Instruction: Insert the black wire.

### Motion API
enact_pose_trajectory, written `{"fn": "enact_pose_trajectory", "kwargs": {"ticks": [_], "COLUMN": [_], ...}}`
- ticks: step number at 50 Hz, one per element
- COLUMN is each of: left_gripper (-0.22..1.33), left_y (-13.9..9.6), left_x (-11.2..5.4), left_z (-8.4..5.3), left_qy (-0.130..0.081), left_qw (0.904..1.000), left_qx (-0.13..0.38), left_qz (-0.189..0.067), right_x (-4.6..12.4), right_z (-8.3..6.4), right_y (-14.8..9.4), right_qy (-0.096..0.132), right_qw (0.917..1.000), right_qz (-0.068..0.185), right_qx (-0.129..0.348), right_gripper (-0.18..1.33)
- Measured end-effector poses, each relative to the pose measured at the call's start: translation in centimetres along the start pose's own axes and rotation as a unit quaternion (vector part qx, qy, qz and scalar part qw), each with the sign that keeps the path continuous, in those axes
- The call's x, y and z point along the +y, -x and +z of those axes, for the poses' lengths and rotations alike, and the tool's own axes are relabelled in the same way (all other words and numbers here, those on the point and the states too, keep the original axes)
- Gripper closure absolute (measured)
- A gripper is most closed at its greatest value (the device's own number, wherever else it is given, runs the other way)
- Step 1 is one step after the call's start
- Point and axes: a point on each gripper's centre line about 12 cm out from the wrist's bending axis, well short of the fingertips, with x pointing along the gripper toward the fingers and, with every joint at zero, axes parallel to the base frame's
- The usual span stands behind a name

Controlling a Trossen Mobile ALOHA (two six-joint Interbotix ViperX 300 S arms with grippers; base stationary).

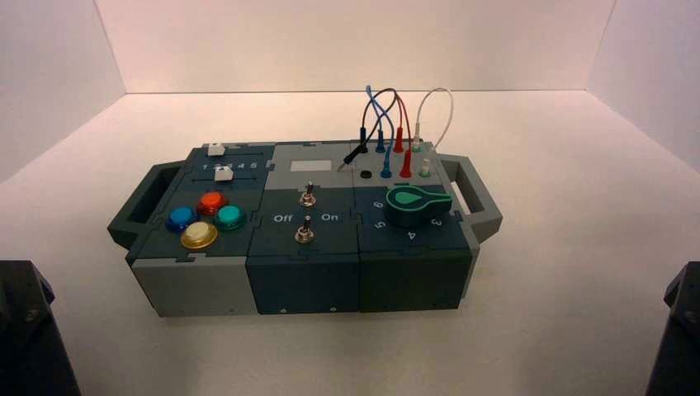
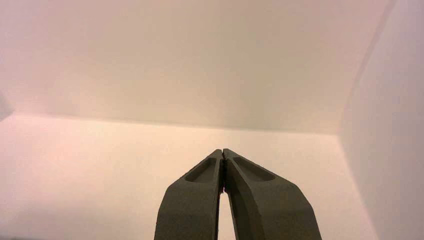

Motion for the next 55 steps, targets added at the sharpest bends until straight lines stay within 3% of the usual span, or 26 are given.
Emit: {"fn": "enact_pose_trajectory", "kwargs": {"ticks": [9,20,29,34,39,45,55], "left_gripper": [1.28,1.28,1.27,1.28,1.28,1.28,1.28], "left_y": [-0.3,-0.8,-1.0,-1.1,-1.2,-1.4,-2.1], "left_x": [-2.6,-5.7,-7.1,-7.7,-8.3,-8.8,-9.0], "left_z": [-0.8,-2.8,-3.7,-3.9,-4.4,-5.0,-5.9], "left_qy": [-0.021,-0.045,-0.059,-0.067,-0.075,-0.08,-0.081], "left_qw": [0.9973,0.9864,0.9776,0.9731,0.9686,0.9641,0.9603], "left_qx": [0.041,0.105,0.141,0.158,0.172,0.189,0.208], "left_qz": [-0.057,-0.117,-0.144,-0.154,-0.163,-0.169,-0.168], "right_x": [1.3,3.8,6.8,8.3,9.4,9.9,10.4], "right_z": [-0.7,-1.9,-2.6,-3.2,-4.5,-5.7,-7.0], "right_y": [-0.6,-0.3,0.8,1.4,2.0,2.5,3.2], "right_qy": [0.011,0.019,0.012,-0.007,-0.036,-0.054,-0.109], "right_qw": [0.9979,0.989,0.9749,0.9649,0.9529,0.9423,0.9216], "right_qz": [0.027,0.081,0.147,0.182,0.209,0.223,0.236], "right_qx": [0.057,0.122,0.166,0.189,0.217,0.244,0.288], "right_gripper": [1.3,1.3,1.3,1.29,1.14,0.93,0.67]}}
